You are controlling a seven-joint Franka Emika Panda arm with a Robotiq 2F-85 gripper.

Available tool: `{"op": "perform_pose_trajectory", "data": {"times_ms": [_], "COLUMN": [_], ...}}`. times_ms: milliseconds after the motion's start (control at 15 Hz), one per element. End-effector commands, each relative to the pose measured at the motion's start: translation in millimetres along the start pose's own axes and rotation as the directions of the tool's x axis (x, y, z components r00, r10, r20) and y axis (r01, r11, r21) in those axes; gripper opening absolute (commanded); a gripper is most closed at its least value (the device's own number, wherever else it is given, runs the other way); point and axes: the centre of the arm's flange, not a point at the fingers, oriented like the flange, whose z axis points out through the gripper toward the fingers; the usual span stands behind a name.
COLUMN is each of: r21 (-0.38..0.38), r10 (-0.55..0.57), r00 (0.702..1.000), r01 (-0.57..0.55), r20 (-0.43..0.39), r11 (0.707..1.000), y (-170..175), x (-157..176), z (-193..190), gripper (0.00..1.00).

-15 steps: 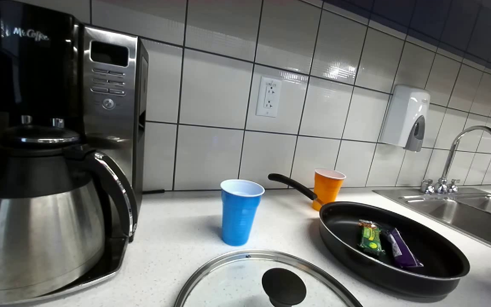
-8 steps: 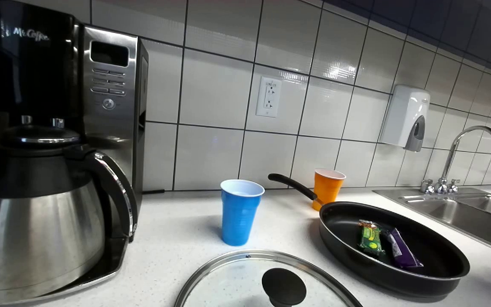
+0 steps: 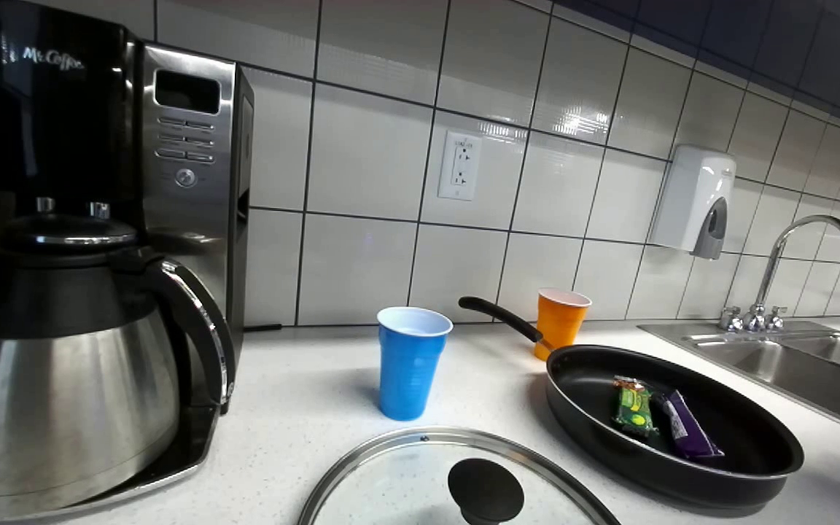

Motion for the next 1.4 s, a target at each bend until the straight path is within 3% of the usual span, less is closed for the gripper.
{"op": "perform_pose_trajectory", "data": {"times_ms": [0,333,800,1067,1333], "r21": [0.017,0.050,0.115,0.163,0.218], "r10": [-0.016,-0.120,-0.273,-0.389,-0.536], "r00": [1.000,0.991,0.960,0.919,0.842], "r01": [0.016,0.123,0.279,0.394,0.536], "r20": [-0.018,-0.054,-0.065,-0.064,-0.067], "r11": [1.000,0.991,0.953,0.905,0.816], "y": [-16.3,-54.9,-128.1,-186.5,-239.4], "x": [6.7,16.8,28.2,17.0,-2.8], "z": [-29.1,-66.8,-105.0,-113.4,-109.0], "gripper": [0.16,0.16,0.16,0.16,0.16]}}
